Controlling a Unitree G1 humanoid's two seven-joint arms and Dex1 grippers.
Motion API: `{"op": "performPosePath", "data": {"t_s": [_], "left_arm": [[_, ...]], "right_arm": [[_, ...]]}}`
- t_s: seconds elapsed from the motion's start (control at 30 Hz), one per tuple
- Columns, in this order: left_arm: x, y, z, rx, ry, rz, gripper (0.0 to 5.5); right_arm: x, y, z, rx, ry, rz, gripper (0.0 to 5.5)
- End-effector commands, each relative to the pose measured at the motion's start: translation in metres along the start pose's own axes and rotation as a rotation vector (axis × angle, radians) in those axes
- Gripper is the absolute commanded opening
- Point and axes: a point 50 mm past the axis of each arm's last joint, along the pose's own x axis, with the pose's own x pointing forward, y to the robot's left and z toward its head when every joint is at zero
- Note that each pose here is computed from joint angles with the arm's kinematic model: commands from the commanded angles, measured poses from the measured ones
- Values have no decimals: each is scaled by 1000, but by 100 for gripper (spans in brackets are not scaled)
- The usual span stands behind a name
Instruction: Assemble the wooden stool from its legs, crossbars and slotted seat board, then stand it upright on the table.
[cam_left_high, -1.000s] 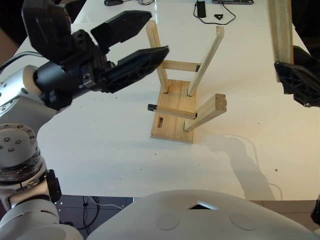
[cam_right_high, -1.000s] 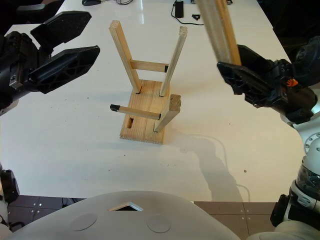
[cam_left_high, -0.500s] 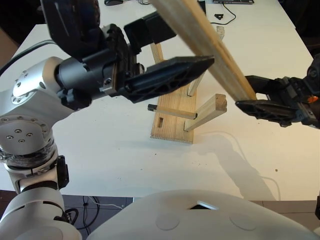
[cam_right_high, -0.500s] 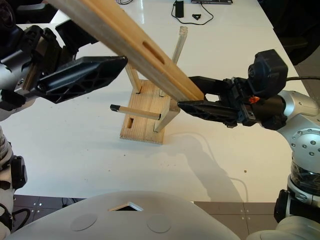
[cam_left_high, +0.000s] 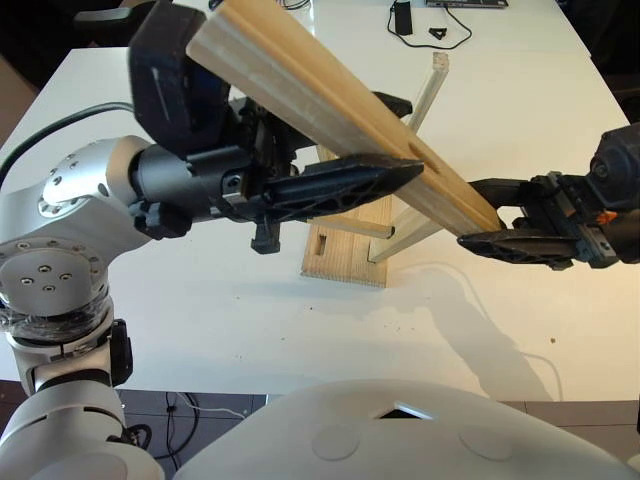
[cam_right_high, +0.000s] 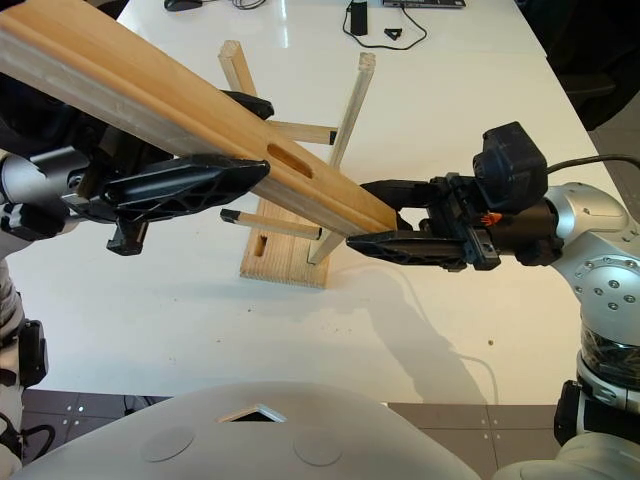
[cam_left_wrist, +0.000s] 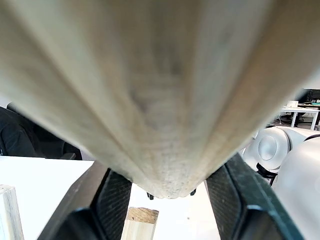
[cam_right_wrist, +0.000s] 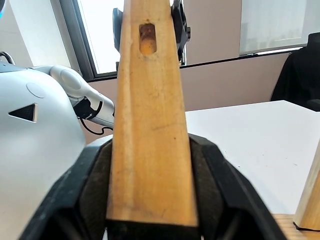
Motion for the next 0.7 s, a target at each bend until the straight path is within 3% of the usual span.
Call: {"op": "performPosePath", "data": {"t_s": [0.03,0.13,0.17,0.3,0.47,0.7], "left_arm": [[2,-5,-10,-18,72,-36,203],[2,-6,-13,-21,87,-37,203],[2,-6,-14,-21,89,-36,203],[0,-8,-9,-13,71,-46,203],[-11,-11,8,2,47,-42,203],[-55,-6,60,134,83,127,203]], "right_arm": [[0,-2,-2,-40,82,-38,204],[-1,-4,-1,-60,88,-53,204],[0,-4,0,-63,87,-53,241],[-3,-4,4,-74,69,-60,294],[-12,-5,17,-74,-28,-84,297],[-37,-13,13,-57,-77,-259,297]]}}
